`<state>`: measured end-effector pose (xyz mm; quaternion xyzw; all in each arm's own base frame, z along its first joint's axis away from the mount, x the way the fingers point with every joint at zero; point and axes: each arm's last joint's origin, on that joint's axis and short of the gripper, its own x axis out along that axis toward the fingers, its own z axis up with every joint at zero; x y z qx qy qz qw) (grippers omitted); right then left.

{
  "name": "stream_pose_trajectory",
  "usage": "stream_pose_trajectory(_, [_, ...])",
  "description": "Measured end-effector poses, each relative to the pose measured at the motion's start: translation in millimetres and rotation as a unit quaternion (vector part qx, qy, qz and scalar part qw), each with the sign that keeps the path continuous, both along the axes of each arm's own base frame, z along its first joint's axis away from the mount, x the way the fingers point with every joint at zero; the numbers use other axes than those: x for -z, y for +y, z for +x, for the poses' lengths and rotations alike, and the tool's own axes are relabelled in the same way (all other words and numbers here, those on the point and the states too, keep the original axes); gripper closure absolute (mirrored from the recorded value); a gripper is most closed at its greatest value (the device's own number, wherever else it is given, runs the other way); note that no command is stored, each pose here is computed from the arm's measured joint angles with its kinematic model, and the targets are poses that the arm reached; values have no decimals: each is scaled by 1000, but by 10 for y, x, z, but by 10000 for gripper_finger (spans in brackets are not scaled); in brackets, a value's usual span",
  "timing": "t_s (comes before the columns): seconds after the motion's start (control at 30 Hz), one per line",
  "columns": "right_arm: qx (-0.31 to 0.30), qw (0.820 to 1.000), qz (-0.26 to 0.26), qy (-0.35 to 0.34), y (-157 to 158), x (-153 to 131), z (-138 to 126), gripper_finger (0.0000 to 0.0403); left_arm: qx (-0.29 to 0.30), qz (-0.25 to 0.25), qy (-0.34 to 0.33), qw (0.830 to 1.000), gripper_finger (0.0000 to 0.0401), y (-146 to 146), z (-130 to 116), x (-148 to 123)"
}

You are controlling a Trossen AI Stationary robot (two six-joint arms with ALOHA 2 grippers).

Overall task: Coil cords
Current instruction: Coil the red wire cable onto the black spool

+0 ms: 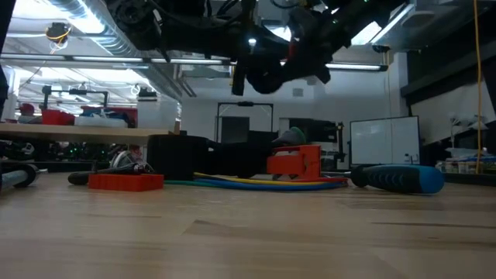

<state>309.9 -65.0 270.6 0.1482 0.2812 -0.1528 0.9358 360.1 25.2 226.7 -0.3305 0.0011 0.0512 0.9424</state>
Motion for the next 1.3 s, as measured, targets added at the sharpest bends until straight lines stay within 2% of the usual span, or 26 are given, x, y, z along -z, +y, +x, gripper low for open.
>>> stream_pose_trajectory(0.37, [-6, 1000, -14, -24, -8, -192, 47, 398, -3, 9, 39, 999, 401, -64, -1, 70])
stream_pose_trajectory(0.5, [-14, 1000, -26, -5, -8, -285, 40, 398, -22, 12, 56, 998, 401, -86, -5, 98])
stream_pose_trajectory(0.93, [-19, 996, -33, 82, 0, -404, -64, 398, -75, 80, 77, 991, 401, -76, -12, 118])
stream_pose_trajectory(1.3, [-33, 995, -41, 89, 10, -610, -87, 398, -105, 104, 78, 986, 401, -58, -16, 107])
